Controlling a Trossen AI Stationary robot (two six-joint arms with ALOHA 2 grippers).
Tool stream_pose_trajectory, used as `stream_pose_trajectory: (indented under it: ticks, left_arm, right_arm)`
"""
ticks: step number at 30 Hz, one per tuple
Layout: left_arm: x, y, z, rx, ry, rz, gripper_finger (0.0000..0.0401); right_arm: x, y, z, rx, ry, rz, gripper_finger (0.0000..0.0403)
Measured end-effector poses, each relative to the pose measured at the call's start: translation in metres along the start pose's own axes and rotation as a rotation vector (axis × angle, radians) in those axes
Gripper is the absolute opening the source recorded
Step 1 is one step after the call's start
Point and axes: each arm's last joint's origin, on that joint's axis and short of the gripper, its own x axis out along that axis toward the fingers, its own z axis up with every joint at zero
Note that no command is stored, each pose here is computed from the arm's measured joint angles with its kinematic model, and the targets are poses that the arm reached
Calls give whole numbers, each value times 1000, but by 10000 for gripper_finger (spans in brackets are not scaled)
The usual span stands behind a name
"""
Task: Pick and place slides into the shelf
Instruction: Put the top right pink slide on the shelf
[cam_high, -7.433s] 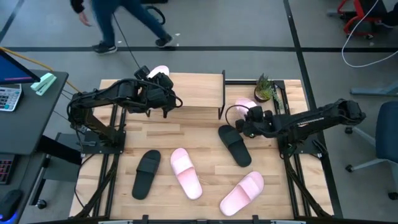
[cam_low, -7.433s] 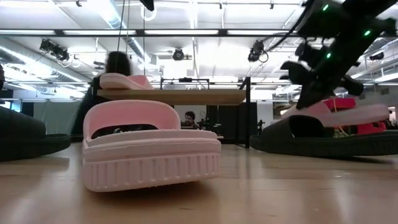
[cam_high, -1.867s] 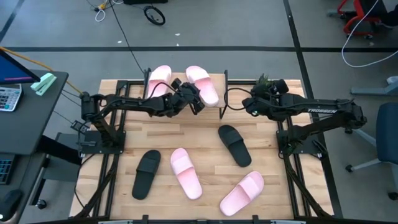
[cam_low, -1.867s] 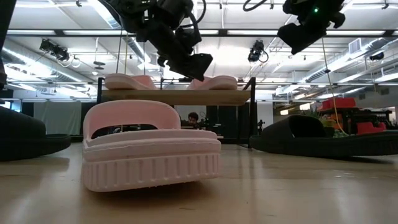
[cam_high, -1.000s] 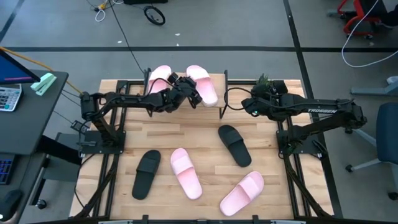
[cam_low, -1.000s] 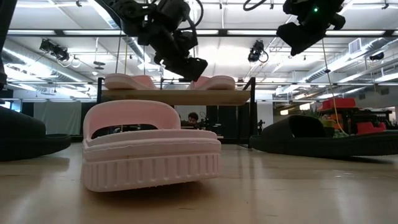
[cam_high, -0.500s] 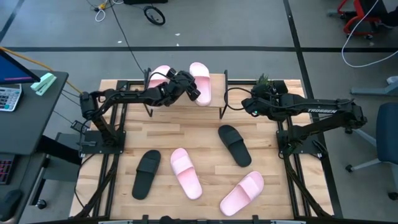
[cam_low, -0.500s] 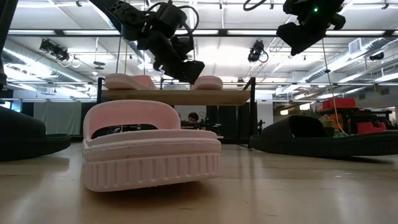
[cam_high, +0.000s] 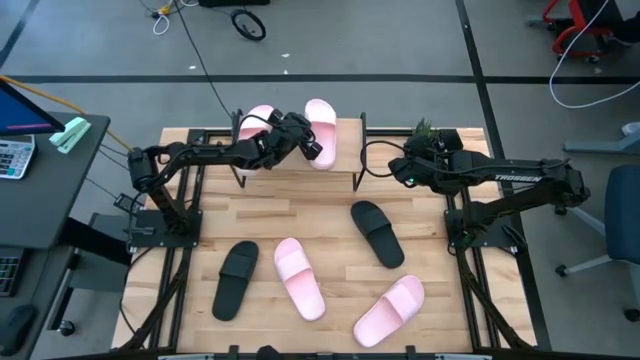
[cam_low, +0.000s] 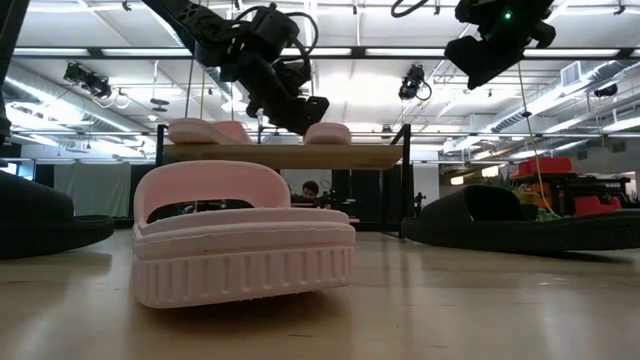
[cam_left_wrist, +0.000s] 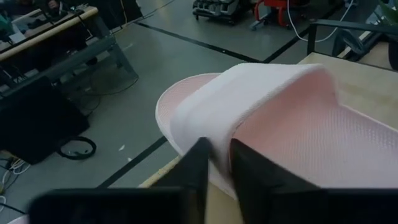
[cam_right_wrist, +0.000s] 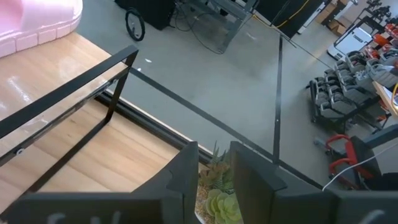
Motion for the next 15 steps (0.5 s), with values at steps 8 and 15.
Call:
stream_pose_trajectory:
  ticks: [8, 15]
  left_arm:
    - [-16, -19, 1, 117, -3, 28, 11]
    - [-61, -20, 30, 165, -81, 93, 9]
  right_arm:
    - [0, 0, 0, -1, 0, 0, 98]
    - [0, 0, 0, -11, 0, 0, 98]
